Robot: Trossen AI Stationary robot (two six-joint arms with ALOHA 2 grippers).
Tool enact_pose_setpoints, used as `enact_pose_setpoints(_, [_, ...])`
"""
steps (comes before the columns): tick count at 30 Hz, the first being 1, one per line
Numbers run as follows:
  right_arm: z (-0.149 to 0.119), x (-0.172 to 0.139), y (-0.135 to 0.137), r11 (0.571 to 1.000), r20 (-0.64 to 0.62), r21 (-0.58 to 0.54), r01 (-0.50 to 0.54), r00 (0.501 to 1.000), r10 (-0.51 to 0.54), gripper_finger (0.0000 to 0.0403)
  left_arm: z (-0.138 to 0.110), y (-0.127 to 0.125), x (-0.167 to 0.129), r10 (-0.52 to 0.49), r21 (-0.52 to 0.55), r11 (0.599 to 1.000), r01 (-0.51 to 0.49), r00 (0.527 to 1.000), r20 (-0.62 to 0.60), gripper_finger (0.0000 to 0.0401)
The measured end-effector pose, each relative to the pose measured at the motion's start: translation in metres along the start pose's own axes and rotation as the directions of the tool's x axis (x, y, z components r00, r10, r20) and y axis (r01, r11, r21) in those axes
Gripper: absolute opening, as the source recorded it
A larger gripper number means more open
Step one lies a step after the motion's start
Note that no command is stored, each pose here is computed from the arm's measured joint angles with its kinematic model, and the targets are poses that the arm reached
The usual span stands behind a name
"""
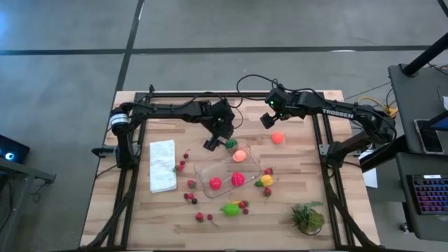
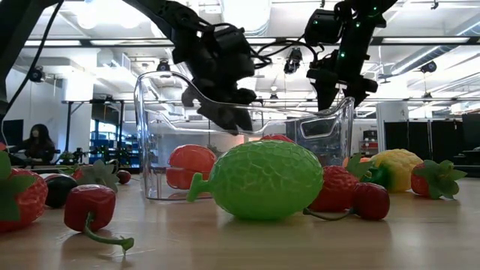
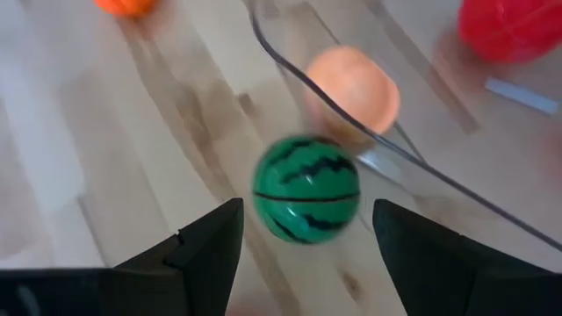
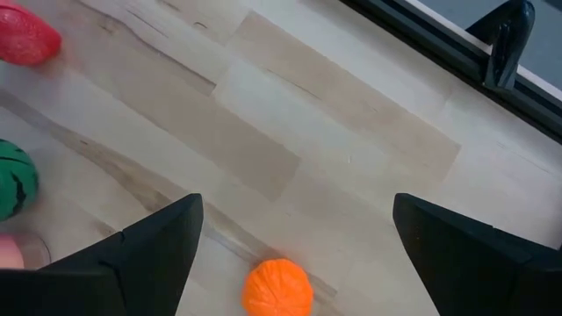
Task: Pick and placing Produce into tupperware
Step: Put the watermelon into the transparent bin
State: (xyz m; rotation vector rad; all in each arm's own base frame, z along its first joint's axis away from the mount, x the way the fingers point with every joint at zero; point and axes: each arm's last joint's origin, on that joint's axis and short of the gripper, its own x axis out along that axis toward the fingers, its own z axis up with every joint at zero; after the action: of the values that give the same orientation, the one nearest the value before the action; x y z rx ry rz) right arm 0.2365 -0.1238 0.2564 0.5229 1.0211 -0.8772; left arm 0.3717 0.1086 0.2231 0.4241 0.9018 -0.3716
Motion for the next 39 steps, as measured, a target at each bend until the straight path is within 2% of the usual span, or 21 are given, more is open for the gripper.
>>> enact_pose_setpoints(2, [0.0,0.0,0.0,1.0,0.001,0.0,0.0,1.0,0.0,0.0365,0.0,0.0,0.0,0.002,0.025,1.0,-0.002,1.0,0.002,0.0239])
enact_pose_setpoints(5, [0.0,0.0,0.0,1.0,0.001,0.0,0.0,1.0,0.0,0.0365,0.002,0.002,0.0,0.022,0.128,0.992,-0.024,1.0,0.021,0.0239])
enact_pose_setpoints(7, [0.0,0.0,0.0,1.0,0.001,0.0,-0.001,1.0,0.001,0.0365,0.004,0.004,0.001,0.04,0.145,0.988,-0.045,0.998,0.04,0.0239])
enact_pose_setpoints(14, [0.0,0.0,0.0,1.0,0.001,0.0,-0.001,1.0,0.001,0.0365,-0.006,0.004,0.021,-0.013,0.108,0.994,0.014,1.0,-0.01,0.0239])
enact_pose_setpoints(20, [0.0,0.0,0.0,1.0,0.002,0.0,-0.001,1.0,0.001,0.0365,-0.006,0.006,0.024,0.0,0.005,1.0,0.0,1.0,-0.027,0.0239])
enact_pose_setpoints(27, [0.0,0.0,0.0,1.0,0.004,0.001,-0.002,1.0,0.002,0.0365,-0.003,0.008,0.021,0.034,0.001,0.999,-0.034,0.999,-0.034,0.0239])
enact_pose_setpoints(39, [0.002,0.0,0.001,1.0,0.017,0.004,-0.009,1.0,0.009,0.0365,-0.004,0.005,0.023,-0.033,0.021,0.999,0.033,0.999,0.01,0.0239])
